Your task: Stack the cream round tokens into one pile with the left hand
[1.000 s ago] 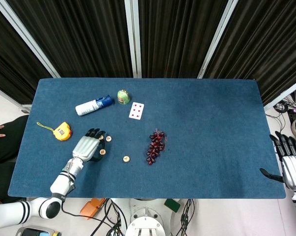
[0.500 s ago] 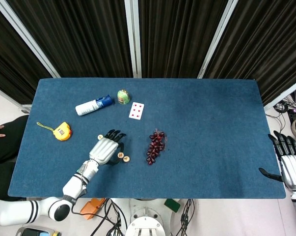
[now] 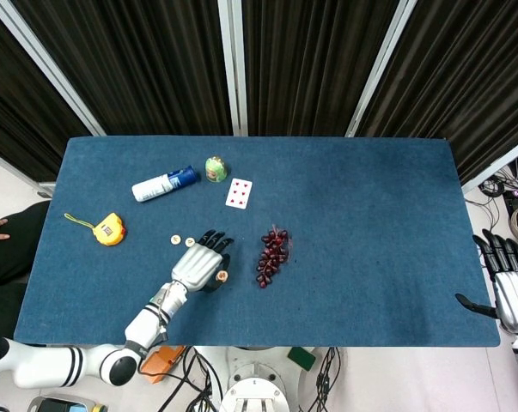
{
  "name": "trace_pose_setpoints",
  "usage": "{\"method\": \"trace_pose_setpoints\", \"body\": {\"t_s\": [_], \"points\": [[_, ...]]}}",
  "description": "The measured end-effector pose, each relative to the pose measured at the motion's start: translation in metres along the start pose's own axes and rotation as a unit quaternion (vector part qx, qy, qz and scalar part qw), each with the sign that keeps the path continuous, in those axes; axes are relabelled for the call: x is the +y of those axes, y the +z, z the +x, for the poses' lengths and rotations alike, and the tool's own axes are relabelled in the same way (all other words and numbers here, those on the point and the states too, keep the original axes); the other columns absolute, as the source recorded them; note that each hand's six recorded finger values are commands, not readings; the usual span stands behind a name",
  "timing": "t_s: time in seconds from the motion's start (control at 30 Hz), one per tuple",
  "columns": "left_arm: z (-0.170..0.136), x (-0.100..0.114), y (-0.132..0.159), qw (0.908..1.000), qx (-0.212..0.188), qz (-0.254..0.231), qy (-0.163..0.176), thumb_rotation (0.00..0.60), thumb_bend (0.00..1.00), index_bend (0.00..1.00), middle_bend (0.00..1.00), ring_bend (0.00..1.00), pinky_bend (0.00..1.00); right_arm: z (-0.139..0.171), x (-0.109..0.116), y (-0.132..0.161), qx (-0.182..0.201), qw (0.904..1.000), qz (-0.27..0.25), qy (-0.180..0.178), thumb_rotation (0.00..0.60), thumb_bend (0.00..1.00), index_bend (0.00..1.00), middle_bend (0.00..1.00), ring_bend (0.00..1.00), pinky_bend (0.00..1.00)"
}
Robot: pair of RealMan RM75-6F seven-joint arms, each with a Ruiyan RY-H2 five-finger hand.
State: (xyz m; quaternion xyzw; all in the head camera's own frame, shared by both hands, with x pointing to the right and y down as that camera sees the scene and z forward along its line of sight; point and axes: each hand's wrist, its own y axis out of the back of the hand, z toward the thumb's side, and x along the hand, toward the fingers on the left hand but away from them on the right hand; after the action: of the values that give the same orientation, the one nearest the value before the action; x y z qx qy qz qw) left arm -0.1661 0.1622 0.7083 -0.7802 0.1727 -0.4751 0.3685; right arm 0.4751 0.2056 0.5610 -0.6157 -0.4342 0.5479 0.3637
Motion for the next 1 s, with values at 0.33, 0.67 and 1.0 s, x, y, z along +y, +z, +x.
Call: {"method": "trace_pose_setpoints", "body": {"t_s": [0.33,0.67,1.0], "points": [[-0.0015,-0.0023,-0.0007,1.0,0.002,0.003,-0.005,0.6,0.34,0.52,0.1,0.0,0.0,0.0001,0.0001,-0.0004,0.0,1.0,0.0,0.0,0.6,0.19,0.0,0.02,0.0,0.01],[-0.0027,-0.0031,-0.0033,1.0,0.006,0.004,-0.006,0.6,0.33,0.5,0.1,0.0,0.0,0.0002,0.0,-0.0001,-0.001,1.0,0.001,0.001,0.6,0.19,0.0,0.02,0.0,0.01],[-0.0031,-0.0035,-0.002,1.0,0.004,0.004,-0.006,0.6,0.32,0.48,0.1,0.0,0.0,0.0002,-0.0005,-0.0004,-0.001,1.0,0.0,0.002,0.6,0.19,0.0,0.02,0.0,0.01]]}}
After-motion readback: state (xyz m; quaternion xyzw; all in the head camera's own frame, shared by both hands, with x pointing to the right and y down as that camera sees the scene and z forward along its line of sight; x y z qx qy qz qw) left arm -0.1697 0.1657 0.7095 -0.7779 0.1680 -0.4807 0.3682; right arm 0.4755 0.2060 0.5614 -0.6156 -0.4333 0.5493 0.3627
